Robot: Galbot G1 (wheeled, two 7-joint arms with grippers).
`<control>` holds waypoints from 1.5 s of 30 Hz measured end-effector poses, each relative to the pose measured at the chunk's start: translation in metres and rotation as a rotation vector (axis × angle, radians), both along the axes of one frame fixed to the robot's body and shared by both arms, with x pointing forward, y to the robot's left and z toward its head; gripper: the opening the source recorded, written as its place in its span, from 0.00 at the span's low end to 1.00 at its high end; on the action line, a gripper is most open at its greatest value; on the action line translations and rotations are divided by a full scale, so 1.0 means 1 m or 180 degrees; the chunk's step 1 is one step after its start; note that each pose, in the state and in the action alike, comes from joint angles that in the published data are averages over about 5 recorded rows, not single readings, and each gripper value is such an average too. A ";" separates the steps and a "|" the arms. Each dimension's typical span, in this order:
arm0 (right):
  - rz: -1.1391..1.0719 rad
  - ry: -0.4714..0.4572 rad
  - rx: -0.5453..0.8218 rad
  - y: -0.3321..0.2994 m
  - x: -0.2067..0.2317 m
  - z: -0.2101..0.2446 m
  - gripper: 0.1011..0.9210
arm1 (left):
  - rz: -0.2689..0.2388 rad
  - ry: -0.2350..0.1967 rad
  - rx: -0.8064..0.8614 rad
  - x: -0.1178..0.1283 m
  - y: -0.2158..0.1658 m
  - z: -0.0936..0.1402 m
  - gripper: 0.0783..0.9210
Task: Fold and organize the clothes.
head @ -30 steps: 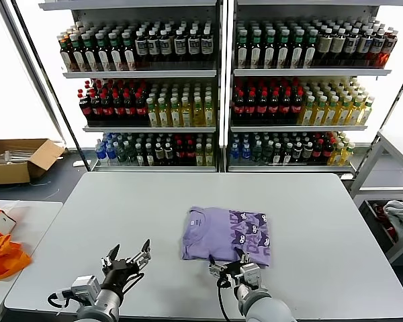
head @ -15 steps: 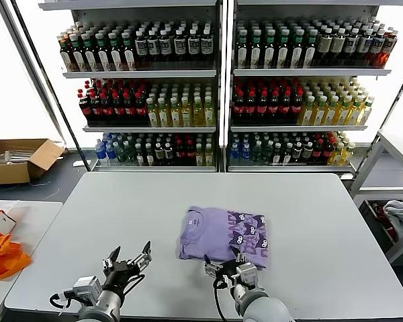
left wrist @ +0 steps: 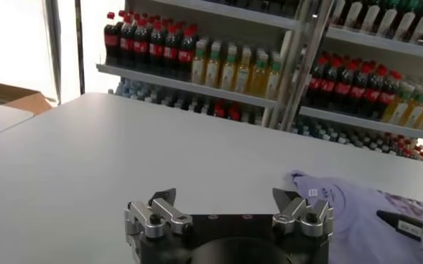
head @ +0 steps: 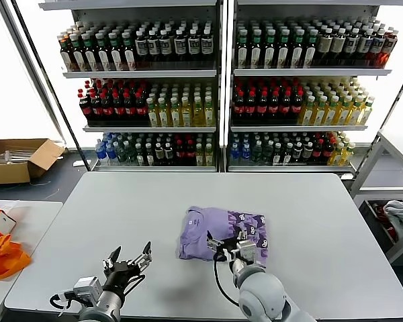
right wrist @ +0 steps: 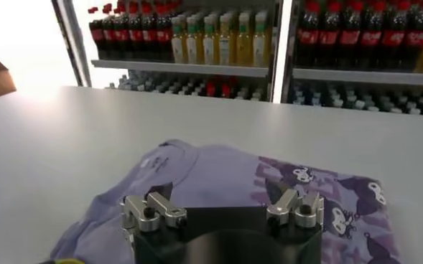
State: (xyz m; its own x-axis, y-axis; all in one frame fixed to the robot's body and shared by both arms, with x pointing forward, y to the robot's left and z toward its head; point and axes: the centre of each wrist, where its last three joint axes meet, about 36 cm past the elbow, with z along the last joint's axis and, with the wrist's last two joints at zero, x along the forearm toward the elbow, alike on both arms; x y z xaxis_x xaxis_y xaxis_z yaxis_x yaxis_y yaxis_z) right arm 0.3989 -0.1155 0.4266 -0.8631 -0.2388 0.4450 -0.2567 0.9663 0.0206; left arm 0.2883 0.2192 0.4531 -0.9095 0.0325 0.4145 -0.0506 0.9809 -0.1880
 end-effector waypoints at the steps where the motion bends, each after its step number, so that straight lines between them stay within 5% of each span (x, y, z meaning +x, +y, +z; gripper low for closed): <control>1: -0.0038 0.0009 0.0008 0.001 0.005 -0.001 0.88 | 0.0002 0.0001 0.0001 0.000 0.000 0.000 0.88; 19: -0.0257 0.0271 0.0093 0.005 0.043 -0.026 0.88 | -0.0002 0.0022 -0.0001 0.001 0.000 -0.003 0.88; 45: 0.0476 0.0167 0.0165 -0.007 0.061 -0.017 0.88 | -0.0016 0.0012 -0.0007 -0.002 -0.003 -0.001 0.88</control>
State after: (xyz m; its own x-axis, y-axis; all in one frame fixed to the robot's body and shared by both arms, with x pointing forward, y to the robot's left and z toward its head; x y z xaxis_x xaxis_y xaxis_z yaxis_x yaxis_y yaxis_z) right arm 0.4598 -0.1222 0.4100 -0.7922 -0.3866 0.4723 -0.3948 0.9147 0.0865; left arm 0.2860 0.2165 0.4526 -0.9077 0.0379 0.4180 -0.0465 0.9807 -0.1899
